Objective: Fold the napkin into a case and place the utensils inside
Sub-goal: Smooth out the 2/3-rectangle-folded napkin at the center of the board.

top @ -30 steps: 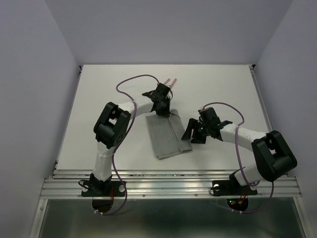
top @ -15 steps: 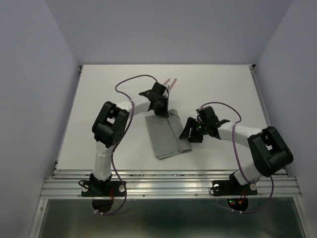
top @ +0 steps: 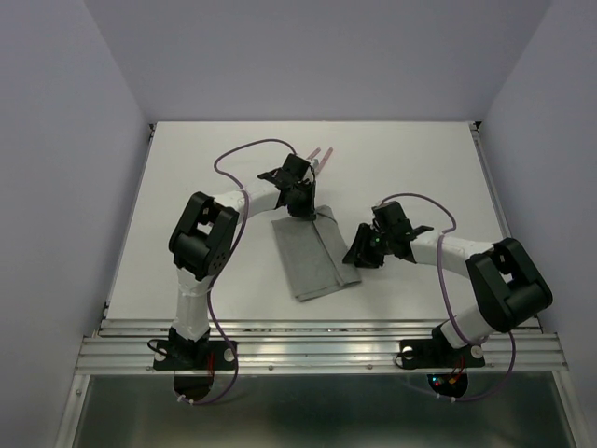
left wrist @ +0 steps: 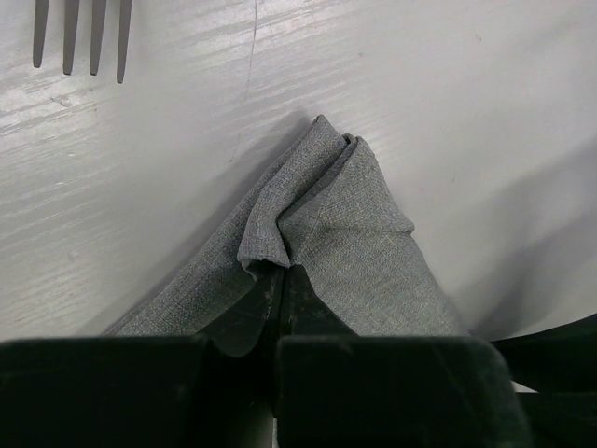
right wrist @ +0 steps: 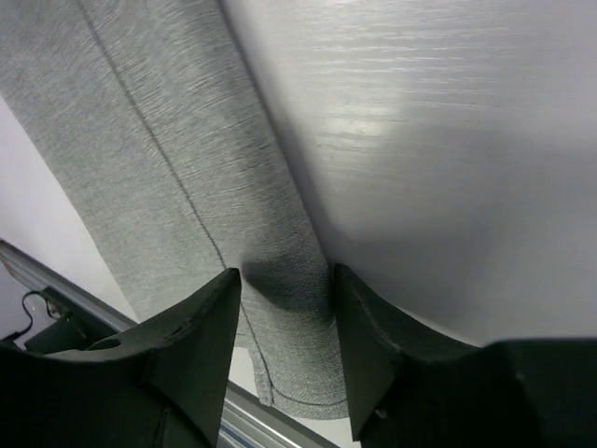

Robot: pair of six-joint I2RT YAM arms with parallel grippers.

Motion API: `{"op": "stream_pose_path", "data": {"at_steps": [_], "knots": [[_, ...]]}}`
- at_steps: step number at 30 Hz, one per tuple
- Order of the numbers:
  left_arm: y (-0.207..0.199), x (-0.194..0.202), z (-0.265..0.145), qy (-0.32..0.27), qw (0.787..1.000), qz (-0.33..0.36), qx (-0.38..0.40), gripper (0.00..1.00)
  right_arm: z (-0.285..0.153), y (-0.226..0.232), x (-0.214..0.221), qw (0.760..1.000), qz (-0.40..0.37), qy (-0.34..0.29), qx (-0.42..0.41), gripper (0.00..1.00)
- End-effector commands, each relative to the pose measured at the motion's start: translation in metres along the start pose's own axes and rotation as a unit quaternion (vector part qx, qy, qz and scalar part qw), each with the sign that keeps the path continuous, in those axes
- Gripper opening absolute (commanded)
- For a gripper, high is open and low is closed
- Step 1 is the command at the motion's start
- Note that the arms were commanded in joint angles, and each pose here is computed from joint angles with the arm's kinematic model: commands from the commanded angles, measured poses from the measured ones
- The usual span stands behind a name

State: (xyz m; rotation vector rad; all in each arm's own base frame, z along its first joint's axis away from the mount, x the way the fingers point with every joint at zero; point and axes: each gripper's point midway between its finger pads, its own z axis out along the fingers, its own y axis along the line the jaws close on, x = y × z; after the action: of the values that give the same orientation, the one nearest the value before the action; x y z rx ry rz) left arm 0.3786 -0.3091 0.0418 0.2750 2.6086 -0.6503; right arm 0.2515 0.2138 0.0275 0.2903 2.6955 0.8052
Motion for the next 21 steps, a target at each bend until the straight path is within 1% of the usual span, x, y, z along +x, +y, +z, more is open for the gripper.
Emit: {"op": "stream_pose_path", "data": {"at_steps": [1,3,4,6,13,21], "knots": [[-0.007,-0.013,-0.02,-0.021,1.0,0.012,0.01,0.0,0.005,-0.045,0.024,0.996,0.026,0.022,0.085,0.37],[-0.005,-0.012,-0.017,-0.018,1.0,0.011,0.009,0.0,0.004,-0.042,0.023,0.996,0.032,0.018,0.078,0.24],[-0.005,-0.01,-0.015,-0.015,1.0,0.011,0.011,0.0,0.003,-0.041,0.022,0.996,0.034,0.015,0.076,0.1],[-0.006,-0.009,-0.014,-0.014,1.0,0.011,0.014,0.0,0.0,-0.04,0.018,0.996,0.038,0.002,0.077,0.01],[-0.01,-0.005,-0.009,-0.006,0.999,0.01,0.03,0.0,-0.017,-0.034,0.003,0.994,0.059,-0.043,0.084,0.01],[-0.017,-0.003,-0.011,-0.004,0.999,0.015,0.046,0.0,-0.032,-0.04,0.014,0.992,0.061,-0.05,0.101,0.01]]}}
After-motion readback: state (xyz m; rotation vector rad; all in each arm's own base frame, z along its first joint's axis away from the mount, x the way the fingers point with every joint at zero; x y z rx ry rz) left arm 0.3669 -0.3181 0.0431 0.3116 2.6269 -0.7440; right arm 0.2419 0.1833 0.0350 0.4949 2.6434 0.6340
